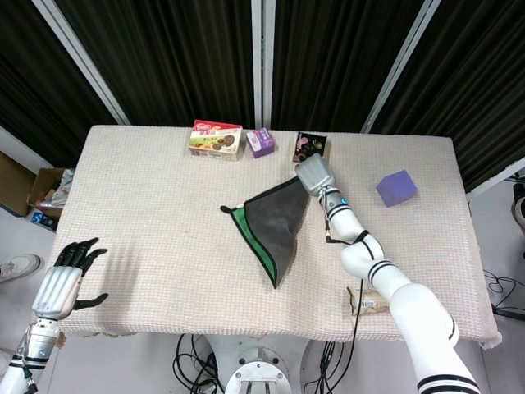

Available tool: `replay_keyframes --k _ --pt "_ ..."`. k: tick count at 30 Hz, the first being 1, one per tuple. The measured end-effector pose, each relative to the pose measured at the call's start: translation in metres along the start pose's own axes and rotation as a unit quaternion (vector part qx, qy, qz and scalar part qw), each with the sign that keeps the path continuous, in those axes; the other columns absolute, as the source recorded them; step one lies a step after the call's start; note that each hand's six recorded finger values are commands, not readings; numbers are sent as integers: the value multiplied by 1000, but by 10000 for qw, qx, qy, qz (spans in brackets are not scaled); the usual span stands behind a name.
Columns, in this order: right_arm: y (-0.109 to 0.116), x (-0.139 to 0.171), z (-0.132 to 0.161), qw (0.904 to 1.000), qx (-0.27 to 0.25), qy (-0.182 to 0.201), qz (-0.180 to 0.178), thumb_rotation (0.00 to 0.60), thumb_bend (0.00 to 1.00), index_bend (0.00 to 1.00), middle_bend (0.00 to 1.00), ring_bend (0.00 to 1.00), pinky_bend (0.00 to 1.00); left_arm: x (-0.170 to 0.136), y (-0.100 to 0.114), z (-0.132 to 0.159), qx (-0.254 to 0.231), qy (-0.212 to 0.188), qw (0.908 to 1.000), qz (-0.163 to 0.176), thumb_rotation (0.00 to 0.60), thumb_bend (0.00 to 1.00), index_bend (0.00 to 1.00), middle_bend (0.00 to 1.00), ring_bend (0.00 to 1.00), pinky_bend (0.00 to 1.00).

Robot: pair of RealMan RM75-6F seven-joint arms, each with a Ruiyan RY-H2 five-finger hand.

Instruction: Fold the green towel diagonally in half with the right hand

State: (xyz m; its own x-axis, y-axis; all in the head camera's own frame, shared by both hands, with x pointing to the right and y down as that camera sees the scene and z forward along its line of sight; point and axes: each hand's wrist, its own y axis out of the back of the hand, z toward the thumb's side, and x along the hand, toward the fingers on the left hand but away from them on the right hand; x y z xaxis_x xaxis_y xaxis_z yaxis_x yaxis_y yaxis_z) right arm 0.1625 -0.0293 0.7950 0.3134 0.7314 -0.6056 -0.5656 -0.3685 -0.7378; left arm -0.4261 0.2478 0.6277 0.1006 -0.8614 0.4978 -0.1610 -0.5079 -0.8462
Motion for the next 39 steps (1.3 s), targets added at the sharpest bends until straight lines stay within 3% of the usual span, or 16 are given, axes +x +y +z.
replay_keyframes --k 4,9,19,25,32,39 --pt "1 -3 6 10000 60 -3 -21 600 319 513 227 0 0 -1 0 -2 -35 26 10000 -4 600 55 216 66 84 92" --pt "2 -7 8 9998 191 -78 -36 600 355 660 280 0 0 -2 -1 -4 -82 51 10000 -13 600 55 215 66 84 92" --pt "12 -12 -2 9977 504 -425 -156 600 358 678 280 0 0 -6 -2 -11 -148 122 9998 -15 600 55 215 66 84 92" --pt "18 -11 -4 9969 557 -449 -321 600 358 668 271 0 0 -7 -2 -11 -162 118 9998 -5 600 55 215 66 84 91" --pt "32 1 6 9927 695 -104 -982 600 359 661 269 0 0 -5 -2 -9 -151 71 9999 -7 600 55 216 66 84 91" --pt "43 34 31 9773 832 647 -1837 600 358 658 269 0 0 -4 -1 -7 -146 27 9999 8 600 55 216 66 84 91"
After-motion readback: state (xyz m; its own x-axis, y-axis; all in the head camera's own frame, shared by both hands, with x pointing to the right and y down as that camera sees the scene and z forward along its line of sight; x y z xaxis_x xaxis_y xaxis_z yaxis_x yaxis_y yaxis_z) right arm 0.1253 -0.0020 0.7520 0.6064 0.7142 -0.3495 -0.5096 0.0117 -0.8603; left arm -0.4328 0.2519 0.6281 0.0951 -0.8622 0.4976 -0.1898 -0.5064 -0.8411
